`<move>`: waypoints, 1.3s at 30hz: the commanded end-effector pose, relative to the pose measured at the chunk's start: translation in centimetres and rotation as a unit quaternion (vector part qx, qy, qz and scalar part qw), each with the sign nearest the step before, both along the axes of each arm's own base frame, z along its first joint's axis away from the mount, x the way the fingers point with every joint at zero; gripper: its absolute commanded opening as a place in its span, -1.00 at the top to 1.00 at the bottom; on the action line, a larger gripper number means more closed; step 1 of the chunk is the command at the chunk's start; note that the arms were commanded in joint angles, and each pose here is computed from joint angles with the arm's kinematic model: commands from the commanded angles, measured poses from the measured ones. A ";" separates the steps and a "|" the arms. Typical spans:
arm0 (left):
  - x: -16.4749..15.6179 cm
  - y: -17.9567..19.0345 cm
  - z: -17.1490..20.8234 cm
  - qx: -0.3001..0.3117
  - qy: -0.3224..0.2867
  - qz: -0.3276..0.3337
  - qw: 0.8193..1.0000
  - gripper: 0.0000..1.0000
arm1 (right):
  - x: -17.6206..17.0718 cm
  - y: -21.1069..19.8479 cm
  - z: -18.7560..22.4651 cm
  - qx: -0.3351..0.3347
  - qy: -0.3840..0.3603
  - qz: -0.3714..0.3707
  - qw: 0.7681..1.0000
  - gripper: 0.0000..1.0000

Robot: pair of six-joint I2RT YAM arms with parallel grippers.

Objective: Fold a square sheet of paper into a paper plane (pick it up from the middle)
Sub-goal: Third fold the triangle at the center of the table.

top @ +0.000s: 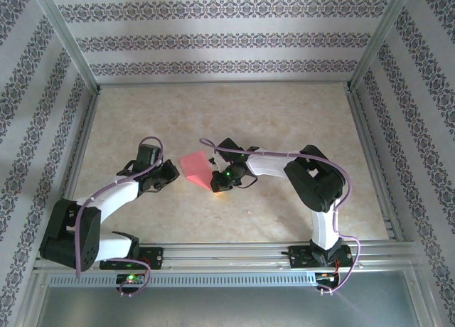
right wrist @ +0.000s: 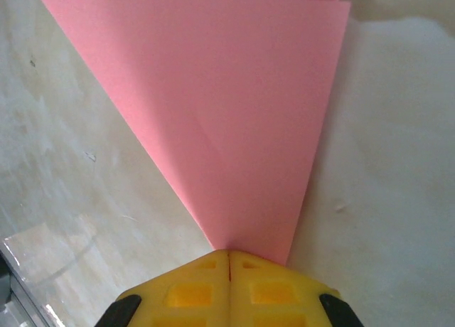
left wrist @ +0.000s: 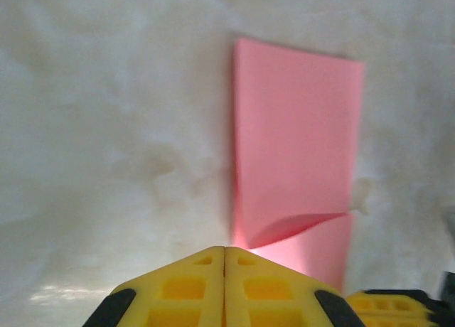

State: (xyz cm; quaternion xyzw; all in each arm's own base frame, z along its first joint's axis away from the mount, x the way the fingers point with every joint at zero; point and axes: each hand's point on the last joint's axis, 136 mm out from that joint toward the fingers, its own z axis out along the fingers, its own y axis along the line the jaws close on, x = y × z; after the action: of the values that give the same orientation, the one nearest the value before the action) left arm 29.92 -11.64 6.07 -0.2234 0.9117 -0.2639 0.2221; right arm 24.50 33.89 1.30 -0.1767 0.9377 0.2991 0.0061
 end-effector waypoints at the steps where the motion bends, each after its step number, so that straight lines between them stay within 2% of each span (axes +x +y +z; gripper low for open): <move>1: 0.9 -2.9 2.5 -0.009 -0.034 -0.039 0.999 0.85 | -0.8 -6.8 -4.5 -0.136 0.035 -0.084 0.986 0.93; 6: 2.4 -8.4 2.8 -0.072 -0.050 -0.077 0.993 0.85 | 0.7 -7.4 -3.2 -0.112 0.028 -0.141 0.983 0.91; 10: 3.8 -12.6 2.6 -0.121 -0.056 -0.107 0.985 0.85 | 1.4 -6.8 -2.1 -0.072 0.040 -0.159 0.984 0.89; 15: 4.7 -15.2 1.6 -0.146 -0.050 -0.113 0.982 0.85 | 1.6 -6.3 -1.8 -0.051 0.053 -0.167 0.983 0.89; 27: 2.4 -13.6 -4.2 -0.102 0.014 -0.085 0.991 0.92 | 2.0 -5.6 -0.7 -0.017 0.062 -0.164 0.984 0.88; 34: 1.8 -13.4 -5.6 -0.077 0.030 -0.105 0.991 0.95 | 3.5 -3.4 4.4 0.067 0.022 -0.124 0.990 0.78; 39: 1.6 -13.4 -5.8 -0.051 0.030 -0.145 0.988 0.95 | 4.0 -3.4 4.9 0.062 -0.010 -0.093 0.994 0.77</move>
State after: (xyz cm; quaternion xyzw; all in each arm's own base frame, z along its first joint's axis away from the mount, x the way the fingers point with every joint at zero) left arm 32.47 -25.33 1.98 -0.1428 0.9050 -0.3670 0.1608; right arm 27.84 30.02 4.50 -0.0531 0.9378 0.3417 0.0311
